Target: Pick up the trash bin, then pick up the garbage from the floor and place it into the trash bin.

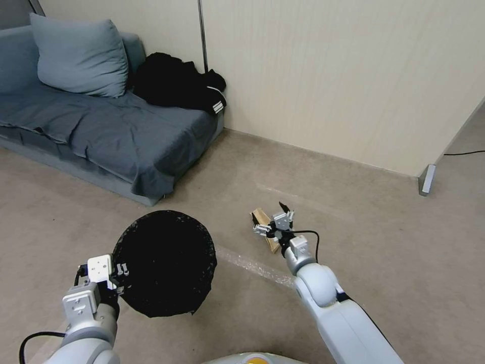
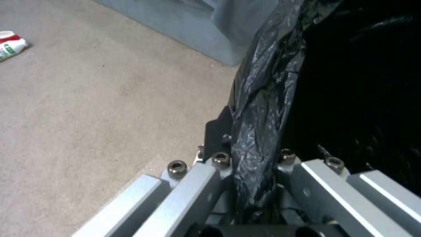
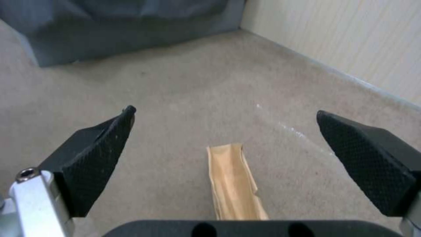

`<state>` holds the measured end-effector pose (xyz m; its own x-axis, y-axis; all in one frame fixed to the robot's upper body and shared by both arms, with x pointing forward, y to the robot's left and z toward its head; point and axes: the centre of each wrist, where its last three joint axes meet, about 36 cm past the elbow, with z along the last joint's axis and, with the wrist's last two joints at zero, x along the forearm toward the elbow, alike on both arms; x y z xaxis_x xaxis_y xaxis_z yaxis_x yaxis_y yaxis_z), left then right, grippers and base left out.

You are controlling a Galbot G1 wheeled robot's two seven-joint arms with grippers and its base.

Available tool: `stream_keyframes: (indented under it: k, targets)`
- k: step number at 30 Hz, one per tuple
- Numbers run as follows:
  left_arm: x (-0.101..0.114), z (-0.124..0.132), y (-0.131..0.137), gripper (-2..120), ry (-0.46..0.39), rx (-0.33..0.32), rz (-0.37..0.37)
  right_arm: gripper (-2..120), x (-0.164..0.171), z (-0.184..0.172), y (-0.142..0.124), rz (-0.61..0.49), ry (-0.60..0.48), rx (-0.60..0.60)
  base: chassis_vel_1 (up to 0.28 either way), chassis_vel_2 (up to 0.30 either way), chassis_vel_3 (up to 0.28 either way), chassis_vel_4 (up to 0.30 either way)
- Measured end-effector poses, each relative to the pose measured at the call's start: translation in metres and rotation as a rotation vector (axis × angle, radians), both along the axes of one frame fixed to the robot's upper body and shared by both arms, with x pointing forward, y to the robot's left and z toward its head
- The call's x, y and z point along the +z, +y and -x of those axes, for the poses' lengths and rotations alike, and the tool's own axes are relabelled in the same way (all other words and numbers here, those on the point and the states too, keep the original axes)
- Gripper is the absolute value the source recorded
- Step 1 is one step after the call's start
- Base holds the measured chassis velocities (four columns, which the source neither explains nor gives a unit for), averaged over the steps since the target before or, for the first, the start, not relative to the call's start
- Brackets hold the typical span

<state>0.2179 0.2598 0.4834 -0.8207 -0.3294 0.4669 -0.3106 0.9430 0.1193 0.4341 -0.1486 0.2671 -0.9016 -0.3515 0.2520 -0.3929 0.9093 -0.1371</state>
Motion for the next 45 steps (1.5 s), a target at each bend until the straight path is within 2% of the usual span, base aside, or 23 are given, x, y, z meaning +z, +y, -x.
stream_keyframes:
  k: [12, 19, 24, 37, 45]
  targets:
    - [0.0, 0.004, -0.003, 1, 0.006, 0.004, -0.011, 100, -0.063, -0.032, -0.016, 0.09, 0.103, 0.006, 0.0, 0.0, 0.0, 0.0]
    - [0.001, 0.007, -0.005, 1, 0.007, 0.005, -0.02, 100, -0.086, -0.041, -0.027, 0.12, 0.105, -0.002, 0.0, 0.0, 0.0, 0.0]
    - [0.003, 0.009, -0.005, 1, 0.007, 0.004, -0.025, 100, -0.095, -0.045, -0.028, 0.127, 0.117, -0.001, 0.0, 0.0, 0.0, 0.0]
    - [0.003, 0.014, -0.009, 1, 0.007, 0.0, -0.038, 100, -0.111, -0.085, -0.028, 0.147, 0.152, 0.014, 0.0, 0.0, 0.0, 0.0]
    - [0.002, 0.014, -0.012, 1, 0.008, -0.006, -0.042, 100, -0.118, -0.096, -0.025, 0.143, 0.208, 0.021, 0.0, 0.0, 0.0, 0.0]
